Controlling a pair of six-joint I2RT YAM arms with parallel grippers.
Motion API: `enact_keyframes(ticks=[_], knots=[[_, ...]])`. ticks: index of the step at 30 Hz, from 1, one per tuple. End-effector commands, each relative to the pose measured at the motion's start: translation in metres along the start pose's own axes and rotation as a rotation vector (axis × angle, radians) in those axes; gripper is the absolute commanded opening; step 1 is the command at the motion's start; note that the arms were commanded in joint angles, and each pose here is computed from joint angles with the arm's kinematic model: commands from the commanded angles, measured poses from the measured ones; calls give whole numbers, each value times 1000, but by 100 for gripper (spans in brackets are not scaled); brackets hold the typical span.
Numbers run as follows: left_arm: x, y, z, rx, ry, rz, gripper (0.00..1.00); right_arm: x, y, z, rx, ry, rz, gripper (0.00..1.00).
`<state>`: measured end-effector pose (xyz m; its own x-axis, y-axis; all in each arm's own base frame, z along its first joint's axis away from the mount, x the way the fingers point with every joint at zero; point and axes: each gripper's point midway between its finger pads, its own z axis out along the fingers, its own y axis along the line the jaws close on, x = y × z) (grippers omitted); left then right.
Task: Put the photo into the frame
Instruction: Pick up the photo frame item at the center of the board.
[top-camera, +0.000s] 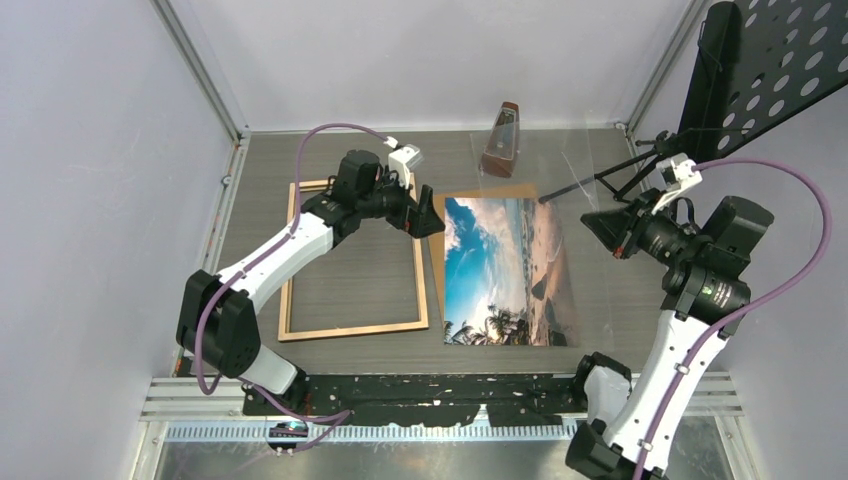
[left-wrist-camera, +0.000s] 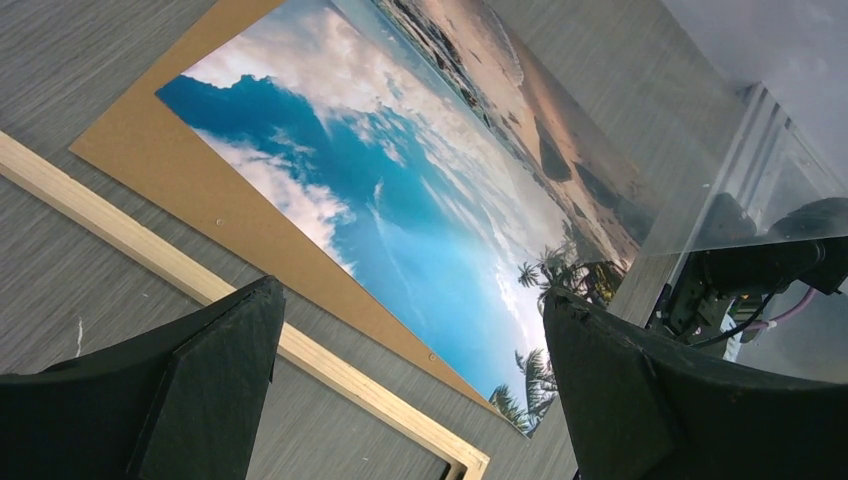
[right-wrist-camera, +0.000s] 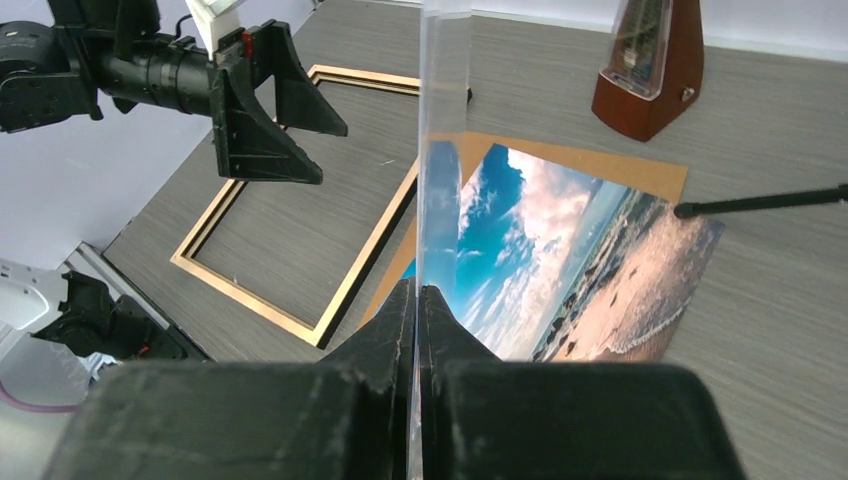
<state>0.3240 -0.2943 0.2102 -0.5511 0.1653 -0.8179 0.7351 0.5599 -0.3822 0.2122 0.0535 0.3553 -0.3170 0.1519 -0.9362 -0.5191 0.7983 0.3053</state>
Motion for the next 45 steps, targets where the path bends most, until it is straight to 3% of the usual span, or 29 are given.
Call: enact_keyframes(ticks=[1,11,19,33,45], knots=[[-37,-5,-10,-1,-103,77,99,-30,6,8,14,-41,-72,6],[-35,5,-13,16,-124,58,99,-56,24,30,-21,-40,-112,6],[-45,6,-16,119,-231,33,99,-83,39,39,-65,-67,-122,6],[-58,-18,1,363,-391,10,99,-116,66,44,-151,-113,-82,6],[-61,-49,12,552,-416,-20,99,-131,83,36,-198,-147,-60,6]])
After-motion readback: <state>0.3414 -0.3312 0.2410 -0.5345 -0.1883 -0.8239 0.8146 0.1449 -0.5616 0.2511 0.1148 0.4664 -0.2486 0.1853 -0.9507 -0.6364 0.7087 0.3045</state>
